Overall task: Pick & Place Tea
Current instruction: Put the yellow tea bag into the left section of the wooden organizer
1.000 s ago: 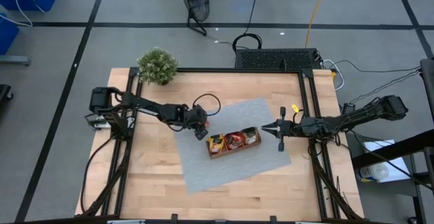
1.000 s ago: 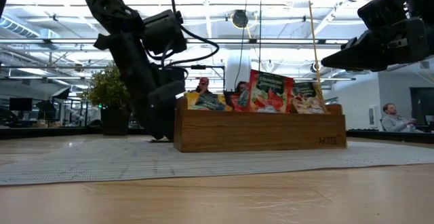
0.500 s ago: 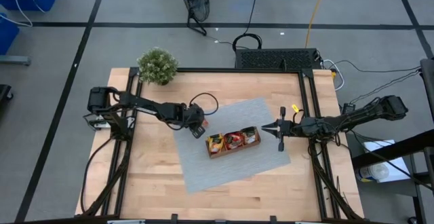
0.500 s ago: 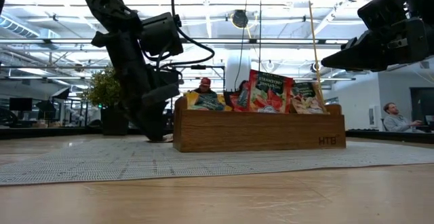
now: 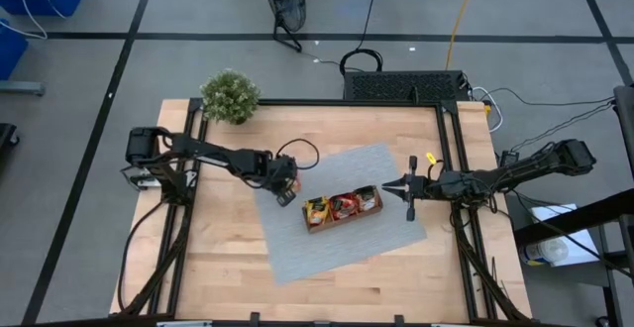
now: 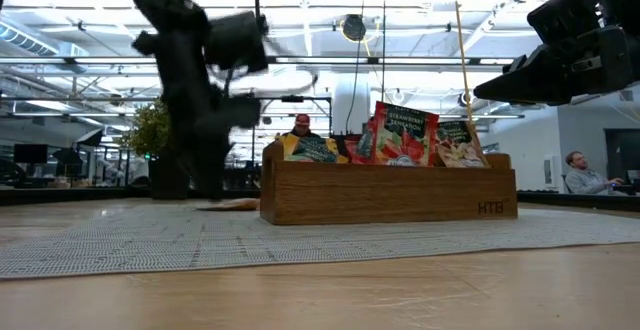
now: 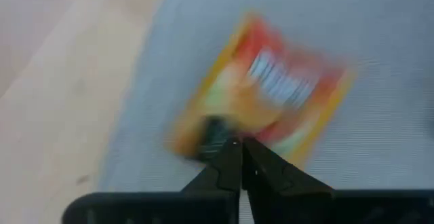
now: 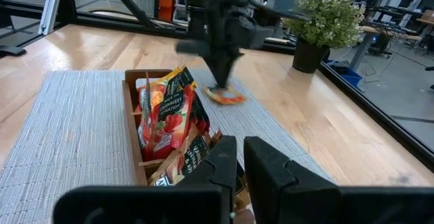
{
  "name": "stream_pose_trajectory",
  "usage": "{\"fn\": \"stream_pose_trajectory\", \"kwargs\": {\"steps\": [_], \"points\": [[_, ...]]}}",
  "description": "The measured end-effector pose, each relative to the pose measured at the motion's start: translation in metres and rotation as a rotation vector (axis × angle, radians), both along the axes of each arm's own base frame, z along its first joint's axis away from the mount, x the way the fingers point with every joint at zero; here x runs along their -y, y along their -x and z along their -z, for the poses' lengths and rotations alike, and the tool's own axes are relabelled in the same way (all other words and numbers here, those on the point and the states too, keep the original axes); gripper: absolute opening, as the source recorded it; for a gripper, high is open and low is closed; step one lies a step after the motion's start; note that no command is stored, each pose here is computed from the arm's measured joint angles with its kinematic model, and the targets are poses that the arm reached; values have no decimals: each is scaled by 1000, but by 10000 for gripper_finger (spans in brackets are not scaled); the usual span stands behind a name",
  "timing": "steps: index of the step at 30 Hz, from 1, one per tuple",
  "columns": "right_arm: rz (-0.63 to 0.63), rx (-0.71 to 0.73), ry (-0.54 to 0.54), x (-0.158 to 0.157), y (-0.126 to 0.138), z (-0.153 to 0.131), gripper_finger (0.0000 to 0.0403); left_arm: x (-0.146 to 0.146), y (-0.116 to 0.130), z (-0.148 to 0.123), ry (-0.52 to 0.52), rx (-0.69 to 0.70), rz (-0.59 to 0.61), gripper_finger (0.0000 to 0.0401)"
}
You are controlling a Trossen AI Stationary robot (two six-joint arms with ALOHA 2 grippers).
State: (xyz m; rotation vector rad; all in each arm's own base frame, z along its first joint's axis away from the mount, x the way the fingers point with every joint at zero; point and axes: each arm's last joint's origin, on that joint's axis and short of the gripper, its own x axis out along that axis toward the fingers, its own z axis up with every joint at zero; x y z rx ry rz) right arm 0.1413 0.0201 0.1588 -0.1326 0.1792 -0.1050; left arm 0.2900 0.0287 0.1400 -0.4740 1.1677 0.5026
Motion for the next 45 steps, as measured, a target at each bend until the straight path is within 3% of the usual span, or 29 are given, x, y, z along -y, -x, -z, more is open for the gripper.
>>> {"fn": "stream_pose_trajectory", "kwargs": {"steps": [4, 10, 13, 20, 27, 30, 41, 45], "points": [[-1, 0, 2, 0, 0, 0, 18, 5, -17, -27, 31, 125, 102, 51], [-1, -1, 5, 0, 0, 0, 18, 15, -41, -61, -110, 116, 289, 145], [-3, -1, 4, 0, 0, 0, 18, 15, -43, -65, -154, -1, 283, 191], [-6, -14, 6, 0, 0, 1, 18, 18, -47, -46, -114, -114, 188, 262], [-6, -17, 7, 0, 0, 2, 18, 16, -54, -13, -73, -192, 74, 273], [-6, -16, 6, 0, 0, 1, 18, 13, -56, -3, -7, -210, 17, 273], [-6, -15, 6, 0, 0, 1, 18, 9, -57, 2, 81, -217, -72, 272], [-6, -15, 6, 0, 0, 1, 18, 8, -56, 3, 129, -222, -71, 249]]}}
